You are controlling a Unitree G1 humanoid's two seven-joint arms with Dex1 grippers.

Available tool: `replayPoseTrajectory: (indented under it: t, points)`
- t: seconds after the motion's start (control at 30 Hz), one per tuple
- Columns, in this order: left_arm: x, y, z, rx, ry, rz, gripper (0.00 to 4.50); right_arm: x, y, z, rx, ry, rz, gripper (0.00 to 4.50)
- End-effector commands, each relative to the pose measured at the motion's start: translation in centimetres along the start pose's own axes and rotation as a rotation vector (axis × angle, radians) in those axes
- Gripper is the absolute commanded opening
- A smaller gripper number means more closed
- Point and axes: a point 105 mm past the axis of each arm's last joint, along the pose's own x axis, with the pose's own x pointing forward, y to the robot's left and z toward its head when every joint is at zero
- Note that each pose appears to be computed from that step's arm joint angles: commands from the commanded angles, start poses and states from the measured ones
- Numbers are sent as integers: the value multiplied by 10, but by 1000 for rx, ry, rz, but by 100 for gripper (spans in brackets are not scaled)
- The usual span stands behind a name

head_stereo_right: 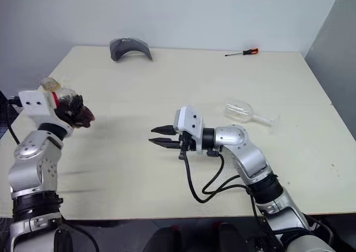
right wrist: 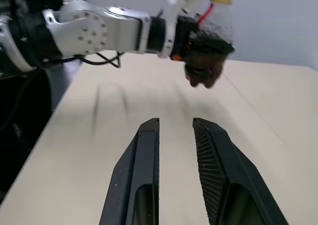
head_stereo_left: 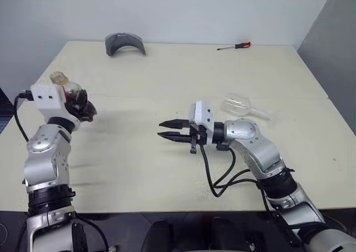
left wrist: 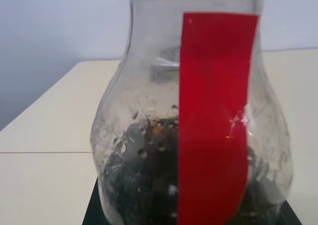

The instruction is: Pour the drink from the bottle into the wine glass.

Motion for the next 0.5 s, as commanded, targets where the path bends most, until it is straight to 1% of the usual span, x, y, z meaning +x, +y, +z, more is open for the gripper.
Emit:
replayPoseTrajectory:
  t: [0.03,0.1,0.2,0.3,0.43,0.47,0.5]
  points:
    - [6,1,16,35,-65,-13,142,-7,-24,5,10,6,-165,112]
    - [9,-2,15,35,-67,-26,142,-12,-31,1,42,28,-233,112]
    - [15,-6,15,29,-71,-43,142,-17,-36,-3,85,52,-291,173]
    - [20,-7,11,22,-69,-51,142,-20,-34,-5,107,69,-316,269]
    - [28,-6,3,11,-58,-57,142,-20,-27,-6,144,66,-338,417]
    - [29,-6,1,9,-57,-57,142,-20,-25,-7,145,67,-337,448]
    - [31,-6,-1,2,-59,-58,142,-19,-23,-8,144,69,-337,448]
